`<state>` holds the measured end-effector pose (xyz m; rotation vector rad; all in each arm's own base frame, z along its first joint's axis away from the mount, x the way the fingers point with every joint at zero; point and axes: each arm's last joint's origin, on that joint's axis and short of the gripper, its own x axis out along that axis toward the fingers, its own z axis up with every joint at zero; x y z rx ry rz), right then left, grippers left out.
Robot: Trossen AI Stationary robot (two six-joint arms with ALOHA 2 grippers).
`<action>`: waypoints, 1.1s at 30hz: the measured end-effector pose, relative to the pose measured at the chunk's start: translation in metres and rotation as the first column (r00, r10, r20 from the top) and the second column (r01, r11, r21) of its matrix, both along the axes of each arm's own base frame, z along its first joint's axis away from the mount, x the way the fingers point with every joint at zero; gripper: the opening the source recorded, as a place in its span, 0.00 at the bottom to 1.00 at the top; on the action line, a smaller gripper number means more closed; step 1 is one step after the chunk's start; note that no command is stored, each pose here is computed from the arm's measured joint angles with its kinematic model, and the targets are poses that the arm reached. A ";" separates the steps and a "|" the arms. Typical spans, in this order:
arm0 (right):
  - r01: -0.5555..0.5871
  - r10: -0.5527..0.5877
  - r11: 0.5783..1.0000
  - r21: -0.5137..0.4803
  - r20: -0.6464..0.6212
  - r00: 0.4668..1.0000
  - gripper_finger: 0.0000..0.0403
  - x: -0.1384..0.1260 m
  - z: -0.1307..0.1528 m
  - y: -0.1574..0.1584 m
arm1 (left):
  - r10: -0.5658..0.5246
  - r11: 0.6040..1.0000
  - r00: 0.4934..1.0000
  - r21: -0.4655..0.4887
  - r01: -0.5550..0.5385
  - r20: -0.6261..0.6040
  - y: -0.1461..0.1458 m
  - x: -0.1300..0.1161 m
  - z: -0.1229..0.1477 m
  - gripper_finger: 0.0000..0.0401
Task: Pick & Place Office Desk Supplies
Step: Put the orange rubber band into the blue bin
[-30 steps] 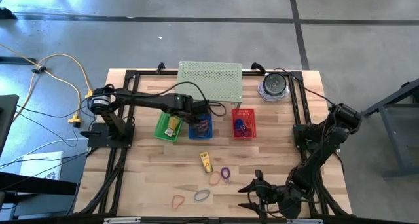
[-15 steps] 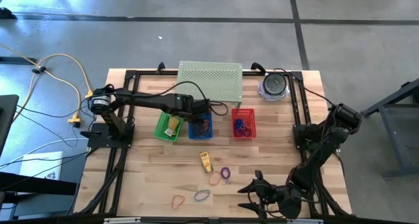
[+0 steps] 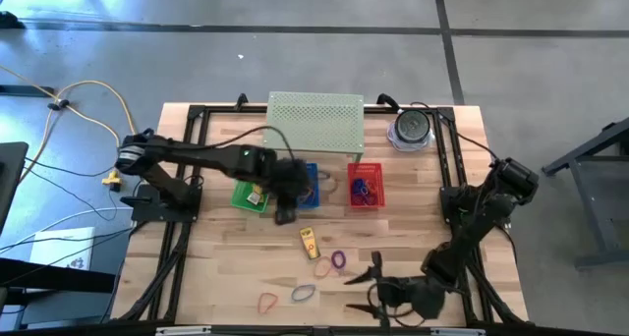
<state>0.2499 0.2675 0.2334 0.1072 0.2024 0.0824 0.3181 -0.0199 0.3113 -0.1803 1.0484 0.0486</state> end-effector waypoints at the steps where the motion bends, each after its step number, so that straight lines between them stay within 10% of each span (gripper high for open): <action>1: 0.003 -0.003 1.000 -0.009 0.007 1.000 0.53 0.004 0.002 -0.003 | -0.018 1.000 0.999 0.005 0.018 -0.038 -0.007 -0.006 0.000 0.35; 13: 0.046 -0.069 0.996 -0.075 -0.347 0.935 0.53 0.051 0.038 -0.045 | -0.270 0.954 0.924 0.057 0.295 -0.273 -0.104 -0.058 -0.027 0.35; 19: 0.012 -0.029 0.999 -0.038 -0.472 0.881 0.53 0.065 0.035 -0.068 | -0.213 0.947 0.921 0.165 0.277 -0.326 -0.132 -0.089 -0.059 0.35; 33: -0.020 -0.109 0.980 -0.197 -0.622 0.775 0.53 0.106 -0.038 -0.090 | -0.171 0.961 0.982 0.233 0.149 0.077 -0.187 -0.115 -0.094 0.35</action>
